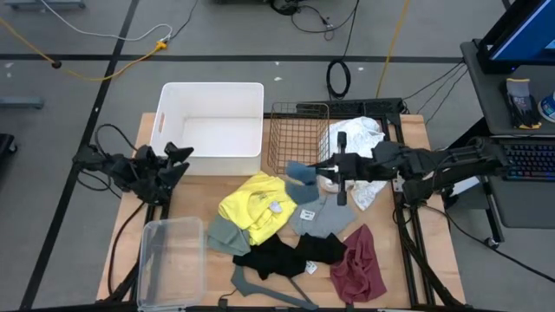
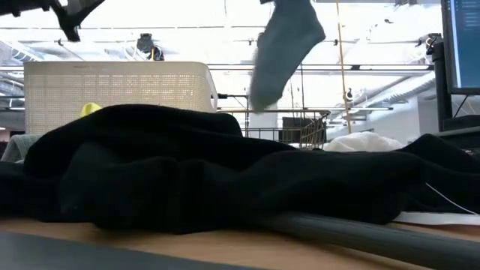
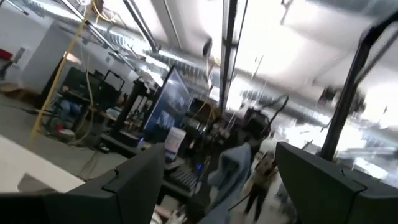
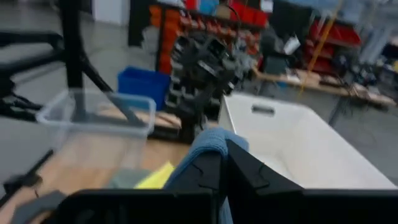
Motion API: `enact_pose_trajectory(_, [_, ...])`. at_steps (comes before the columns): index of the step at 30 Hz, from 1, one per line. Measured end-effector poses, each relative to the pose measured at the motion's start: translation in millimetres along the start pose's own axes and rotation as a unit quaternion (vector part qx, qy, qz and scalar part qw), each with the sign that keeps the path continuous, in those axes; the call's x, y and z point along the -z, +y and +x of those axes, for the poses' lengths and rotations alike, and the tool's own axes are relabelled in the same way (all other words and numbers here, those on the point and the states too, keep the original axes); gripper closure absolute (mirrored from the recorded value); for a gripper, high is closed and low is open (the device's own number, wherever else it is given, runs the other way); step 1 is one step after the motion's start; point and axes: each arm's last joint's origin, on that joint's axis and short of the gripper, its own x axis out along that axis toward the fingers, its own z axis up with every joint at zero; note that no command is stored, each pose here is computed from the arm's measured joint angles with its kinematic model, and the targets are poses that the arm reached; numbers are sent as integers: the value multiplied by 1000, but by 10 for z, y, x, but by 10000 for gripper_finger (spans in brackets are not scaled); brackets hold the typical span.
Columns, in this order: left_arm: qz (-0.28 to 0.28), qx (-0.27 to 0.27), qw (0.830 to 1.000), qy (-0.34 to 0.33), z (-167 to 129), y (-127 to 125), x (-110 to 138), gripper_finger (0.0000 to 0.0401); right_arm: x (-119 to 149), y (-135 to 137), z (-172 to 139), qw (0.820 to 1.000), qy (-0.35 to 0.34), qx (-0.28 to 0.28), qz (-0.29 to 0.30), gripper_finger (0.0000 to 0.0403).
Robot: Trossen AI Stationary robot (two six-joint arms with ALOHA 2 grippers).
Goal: Pick & Place Cloths
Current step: Put the blue sock into the transparent bin
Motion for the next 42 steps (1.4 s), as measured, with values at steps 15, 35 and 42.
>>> enact_pose_trajectory(15, [89, -79, 987, 104, 968, -649, -161, 91, -48, 11, 193, 997, -71, -17, -31, 402])
enact_pose_trajectory(35, [180, -71, 970, 148, 1763, -1061, 179, 91, 104, -139, 596, 987, -135, -71, -40, 403])
enact_pose_trajectory(42, [179, -17, 970, 166, 1925, -1046, 290, 91, 150, -194, 639, 989, -127, -62, -42, 403])
